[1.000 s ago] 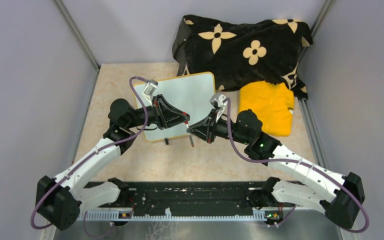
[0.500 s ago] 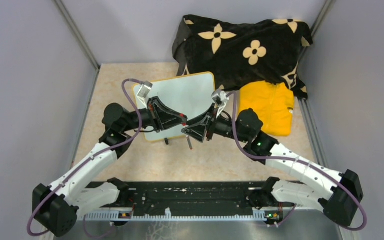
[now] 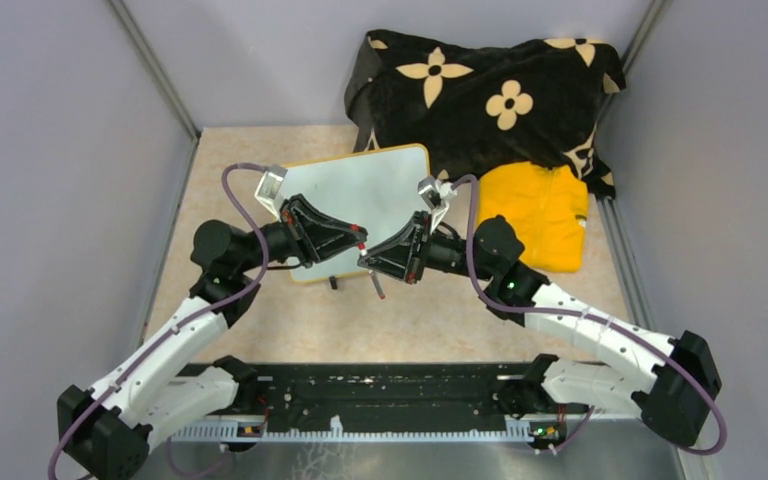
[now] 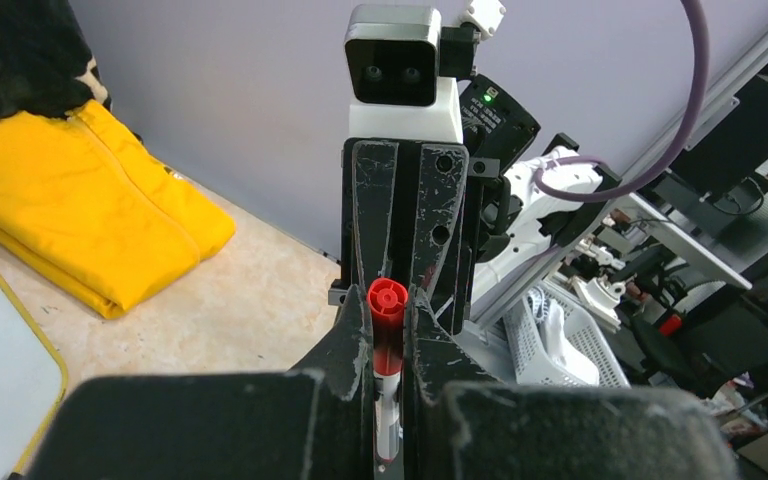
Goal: Write a sentence on the whiteboard
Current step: Open the whiteboard marker at the center of the board, then place the pen cap at the center of the board.
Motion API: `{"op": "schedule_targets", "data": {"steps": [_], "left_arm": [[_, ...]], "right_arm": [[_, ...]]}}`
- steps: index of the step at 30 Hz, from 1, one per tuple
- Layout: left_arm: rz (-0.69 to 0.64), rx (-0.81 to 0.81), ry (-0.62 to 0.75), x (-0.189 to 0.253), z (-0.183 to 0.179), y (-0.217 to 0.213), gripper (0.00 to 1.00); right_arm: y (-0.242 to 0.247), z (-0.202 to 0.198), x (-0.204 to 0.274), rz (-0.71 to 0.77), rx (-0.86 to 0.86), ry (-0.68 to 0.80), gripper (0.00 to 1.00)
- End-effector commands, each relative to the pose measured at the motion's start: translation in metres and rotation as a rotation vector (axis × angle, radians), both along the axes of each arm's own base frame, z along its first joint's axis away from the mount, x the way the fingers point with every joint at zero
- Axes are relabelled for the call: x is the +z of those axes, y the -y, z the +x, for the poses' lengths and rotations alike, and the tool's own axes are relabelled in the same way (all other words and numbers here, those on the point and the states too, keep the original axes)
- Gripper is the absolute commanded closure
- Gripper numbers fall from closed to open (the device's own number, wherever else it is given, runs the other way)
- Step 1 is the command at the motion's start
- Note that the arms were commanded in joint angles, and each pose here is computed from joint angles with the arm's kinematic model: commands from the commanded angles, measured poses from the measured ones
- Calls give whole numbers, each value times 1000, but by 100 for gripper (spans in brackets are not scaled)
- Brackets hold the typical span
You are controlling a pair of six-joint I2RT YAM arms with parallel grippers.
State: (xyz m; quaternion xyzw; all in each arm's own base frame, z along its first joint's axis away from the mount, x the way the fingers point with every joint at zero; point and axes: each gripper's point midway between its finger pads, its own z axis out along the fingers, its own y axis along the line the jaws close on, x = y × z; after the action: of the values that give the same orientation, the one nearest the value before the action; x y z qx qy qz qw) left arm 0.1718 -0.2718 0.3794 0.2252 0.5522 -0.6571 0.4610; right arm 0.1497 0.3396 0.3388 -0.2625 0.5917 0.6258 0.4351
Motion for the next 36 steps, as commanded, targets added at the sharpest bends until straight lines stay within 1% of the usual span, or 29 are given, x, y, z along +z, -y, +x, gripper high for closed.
{"op": "schedule_targets", "data": {"steps": [1, 8, 14, 22, 23, 25, 26, 28, 31, 33, 36], "left_arm": [[-73, 88, 19, 16, 5, -9, 100], [-146, 243, 6, 29, 20, -27, 100], [-149, 273, -9, 29, 26, -29, 100], [-146, 333, -24, 22, 31, -36, 100], [-125, 349, -32, 19, 34, -36, 100], [-38, 395, -62, 3, 44, -36, 100], [53, 421, -82, -15, 51, -36, 100], [192, 437, -116, -43, 59, -34, 100], [393, 412, -214, -91, 61, -32, 100], [487, 370, -257, -117, 54, -29, 100], [624, 350, -324, -160, 45, -27, 100]], "right_arm": [[4, -9, 17, 40, 20, 48, 100], [15, -10, -1, -8, -20, 49, 100], [21, -12, -13, -17, -35, 24, 100], [32, -7, -13, -27, -106, 38, 100], [36, -2, -13, -36, -144, 42, 100], [48, 11, -18, -78, -250, 49, 100], [57, 21, -21, -106, -327, 59, 100], [80, 41, -28, -167, -497, 62, 100], [124, 68, -42, -273, -755, 48, 100], [146, 75, -48, -329, -862, 55, 100], [163, 78, -60, -388, -934, 58, 100]]}}
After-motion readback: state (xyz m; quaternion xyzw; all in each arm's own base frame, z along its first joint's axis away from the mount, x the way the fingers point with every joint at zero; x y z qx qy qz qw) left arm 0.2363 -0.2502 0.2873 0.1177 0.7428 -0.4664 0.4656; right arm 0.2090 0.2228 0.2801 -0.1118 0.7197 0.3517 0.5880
